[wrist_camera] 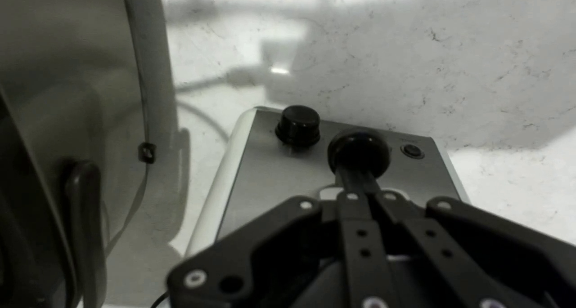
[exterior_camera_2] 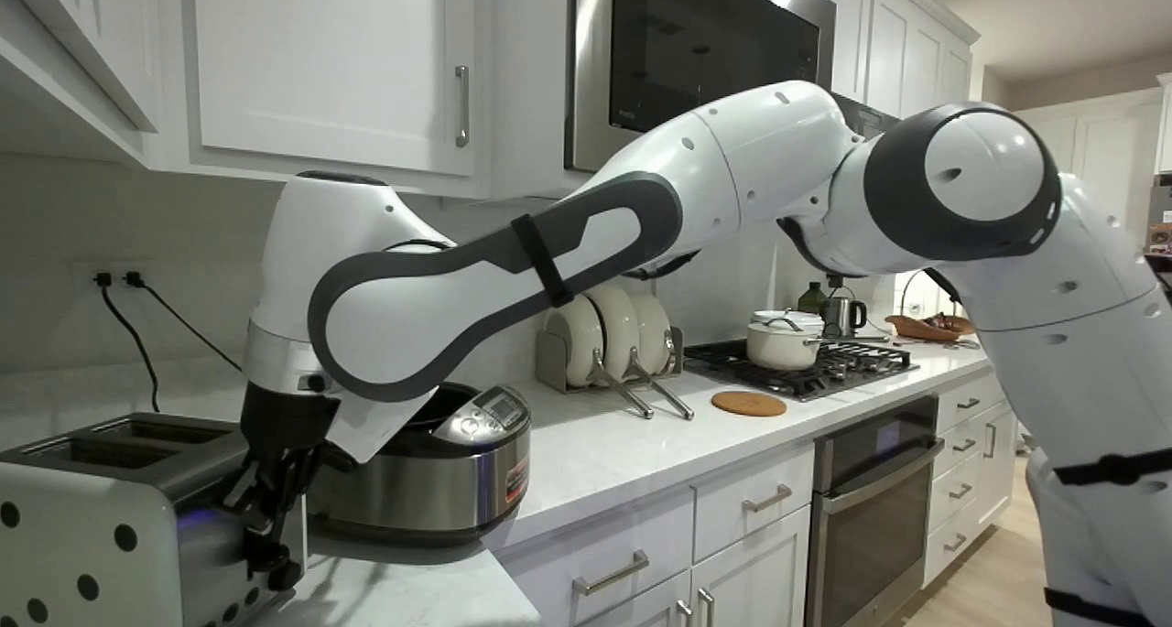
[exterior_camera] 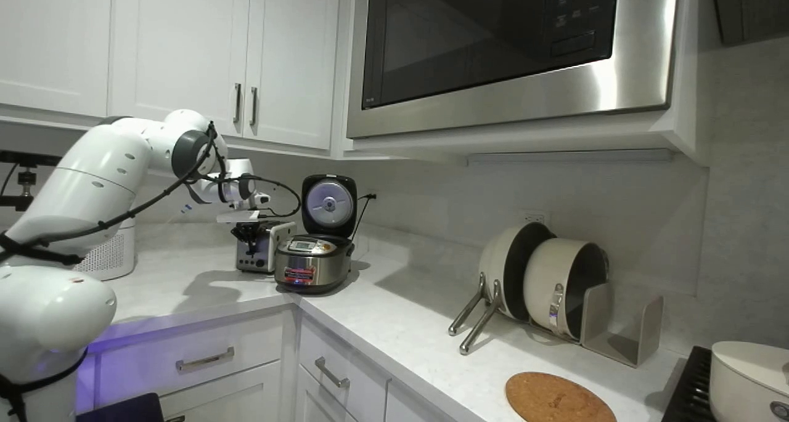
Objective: Push down the toaster lever
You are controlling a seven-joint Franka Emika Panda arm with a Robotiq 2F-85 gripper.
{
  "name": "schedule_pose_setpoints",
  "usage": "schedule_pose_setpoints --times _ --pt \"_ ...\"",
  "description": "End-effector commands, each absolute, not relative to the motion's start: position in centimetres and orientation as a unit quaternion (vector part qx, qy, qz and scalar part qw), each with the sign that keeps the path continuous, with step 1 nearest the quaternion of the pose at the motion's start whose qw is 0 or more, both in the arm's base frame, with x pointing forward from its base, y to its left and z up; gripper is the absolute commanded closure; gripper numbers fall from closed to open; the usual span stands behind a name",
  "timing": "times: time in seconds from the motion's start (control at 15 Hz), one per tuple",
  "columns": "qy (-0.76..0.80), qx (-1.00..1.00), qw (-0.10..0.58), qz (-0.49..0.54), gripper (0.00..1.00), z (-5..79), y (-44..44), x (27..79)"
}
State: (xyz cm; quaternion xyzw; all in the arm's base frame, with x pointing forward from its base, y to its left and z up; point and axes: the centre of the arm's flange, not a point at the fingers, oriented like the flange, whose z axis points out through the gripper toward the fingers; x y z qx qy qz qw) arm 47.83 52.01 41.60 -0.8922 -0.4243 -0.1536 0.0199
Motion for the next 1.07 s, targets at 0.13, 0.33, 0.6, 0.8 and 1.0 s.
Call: schedule_pose_setpoints --times 0.13,0.33,0.6,0.8,1.0 --pt "-0.420 -0.899 0.022 -0.120 1.00 39.1 52.5 48.1" --pt "-0.420 -0.899 0.022 -0.120 1.00 39.2 52.6 48.1" --pt "-0.419 -0.900 0.023 -0.118 1.00 39.1 52.5 48.1" --pt "-0.418 -0.902 0.023 -0.111 1.00 38.5 52.5 48.1" --pt "-0.414 -0.904 0.023 -0.104 1.00 38.0 52.5 48.1"
